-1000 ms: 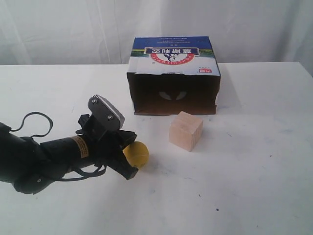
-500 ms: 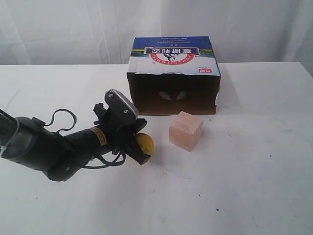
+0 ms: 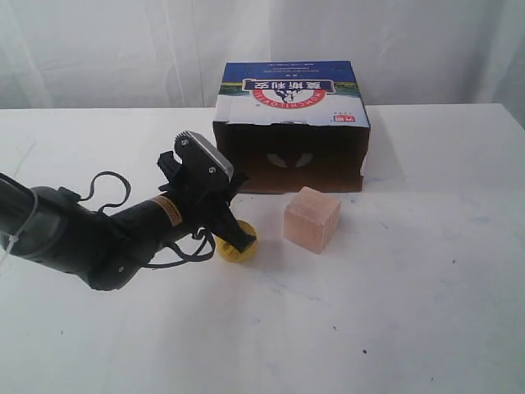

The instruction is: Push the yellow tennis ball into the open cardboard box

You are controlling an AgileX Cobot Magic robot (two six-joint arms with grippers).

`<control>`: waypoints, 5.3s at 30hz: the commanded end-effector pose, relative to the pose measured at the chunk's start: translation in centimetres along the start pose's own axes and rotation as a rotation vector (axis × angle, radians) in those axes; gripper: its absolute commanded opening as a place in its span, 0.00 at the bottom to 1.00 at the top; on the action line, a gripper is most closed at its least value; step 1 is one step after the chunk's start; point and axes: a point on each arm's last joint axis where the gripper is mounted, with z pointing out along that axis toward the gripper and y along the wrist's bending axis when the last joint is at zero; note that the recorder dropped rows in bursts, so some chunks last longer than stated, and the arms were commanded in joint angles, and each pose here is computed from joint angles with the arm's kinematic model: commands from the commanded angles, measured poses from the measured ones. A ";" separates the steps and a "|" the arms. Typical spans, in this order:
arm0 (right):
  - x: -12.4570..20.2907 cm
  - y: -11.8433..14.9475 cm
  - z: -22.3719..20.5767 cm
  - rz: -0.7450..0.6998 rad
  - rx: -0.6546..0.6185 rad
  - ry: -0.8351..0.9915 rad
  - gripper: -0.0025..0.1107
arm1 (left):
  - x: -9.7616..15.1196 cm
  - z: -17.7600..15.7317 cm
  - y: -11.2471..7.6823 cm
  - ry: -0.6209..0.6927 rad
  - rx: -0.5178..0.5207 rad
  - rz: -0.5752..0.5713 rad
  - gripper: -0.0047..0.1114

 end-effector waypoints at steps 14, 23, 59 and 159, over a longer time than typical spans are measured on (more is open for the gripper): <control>0.0 0.0 0.0 0.003 0.007 -0.009 0.02 | 3.6 -7.1 -1.8 0.278 0.087 -0.162 0.04; 0.0 0.0 0.0 0.003 0.007 -0.009 0.02 | 2.1 -1.3 -0.8 0.123 0.041 -0.166 0.04; 0.0 0.0 0.0 0.003 0.007 -0.009 0.02 | 2.9 0.1 -1.4 0.197 0.115 -0.130 0.04; 0.0 0.0 0.0 0.022 0.007 -0.010 0.02 | 6.6 -0.7 11.8 0.215 0.154 -0.287 0.04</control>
